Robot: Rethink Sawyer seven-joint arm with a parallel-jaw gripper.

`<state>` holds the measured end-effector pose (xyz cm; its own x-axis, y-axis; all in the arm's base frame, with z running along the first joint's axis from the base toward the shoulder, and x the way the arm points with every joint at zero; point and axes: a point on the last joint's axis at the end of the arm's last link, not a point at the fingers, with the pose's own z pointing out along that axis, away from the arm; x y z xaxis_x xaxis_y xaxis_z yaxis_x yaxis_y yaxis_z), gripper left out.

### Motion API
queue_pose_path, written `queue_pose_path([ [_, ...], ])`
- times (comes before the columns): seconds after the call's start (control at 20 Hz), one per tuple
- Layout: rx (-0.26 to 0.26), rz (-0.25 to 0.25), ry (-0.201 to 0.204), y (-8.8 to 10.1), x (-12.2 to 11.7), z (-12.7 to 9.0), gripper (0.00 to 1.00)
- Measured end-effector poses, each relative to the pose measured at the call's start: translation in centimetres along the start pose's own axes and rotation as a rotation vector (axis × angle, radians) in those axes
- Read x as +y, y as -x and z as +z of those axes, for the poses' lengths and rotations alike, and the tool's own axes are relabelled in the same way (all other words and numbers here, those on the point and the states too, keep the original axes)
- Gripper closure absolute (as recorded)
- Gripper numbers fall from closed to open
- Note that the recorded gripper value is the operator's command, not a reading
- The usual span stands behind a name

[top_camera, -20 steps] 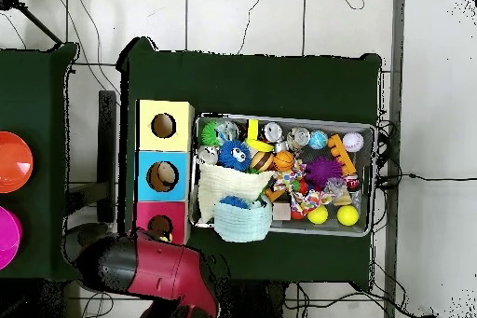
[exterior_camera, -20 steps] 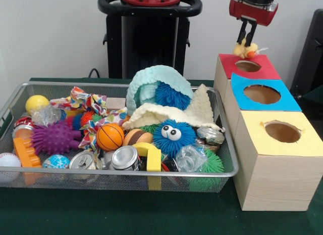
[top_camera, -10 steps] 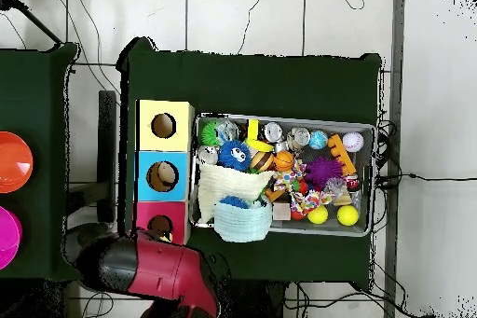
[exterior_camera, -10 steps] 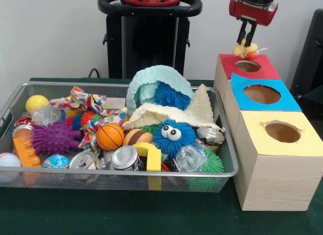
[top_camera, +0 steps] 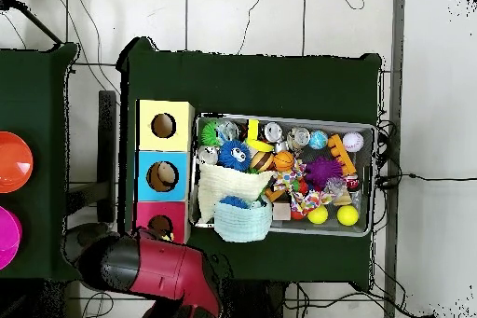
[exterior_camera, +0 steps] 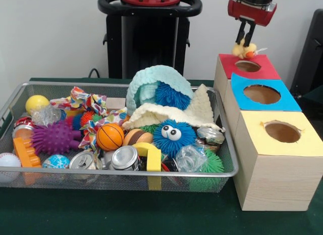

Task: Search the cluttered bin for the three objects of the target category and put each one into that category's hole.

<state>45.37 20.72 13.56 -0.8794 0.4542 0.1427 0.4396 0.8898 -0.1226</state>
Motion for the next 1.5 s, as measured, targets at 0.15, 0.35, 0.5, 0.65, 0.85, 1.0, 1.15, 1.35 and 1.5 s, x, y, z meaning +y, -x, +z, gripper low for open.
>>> queue_pose_path([
  [0.15, 0.000, 0.000, 0.000, 0.00, 0.00, 0.00, 1.00],
  [0.35, 0.000, 0.000, 0.000, 0.00, 0.00, 0.00, 0.00],
  [0.5, 0.000, 0.000, 0.000, -0.01, 0.00, 0.00, 0.00],
  [0.65, 0.001, 0.000, -0.001, -0.04, -0.03, 0.03, 0.00],
  [0.85, 0.001, 0.000, -0.001, -0.04, -0.03, 0.03, 0.00],
  [1.0, 0.001, 0.000, -0.001, -0.04, -0.03, 0.03, 0.00],
  [1.15, 0.001, 0.000, -0.001, -0.04, -0.03, 0.03, 0.00],
  [1.35, 0.001, 0.000, -0.001, -0.04, -0.03, 0.03, 0.00],
  [1.5, 0.001, 0.000, -0.001, -0.08, -0.07, 0.02, 0.00],
])
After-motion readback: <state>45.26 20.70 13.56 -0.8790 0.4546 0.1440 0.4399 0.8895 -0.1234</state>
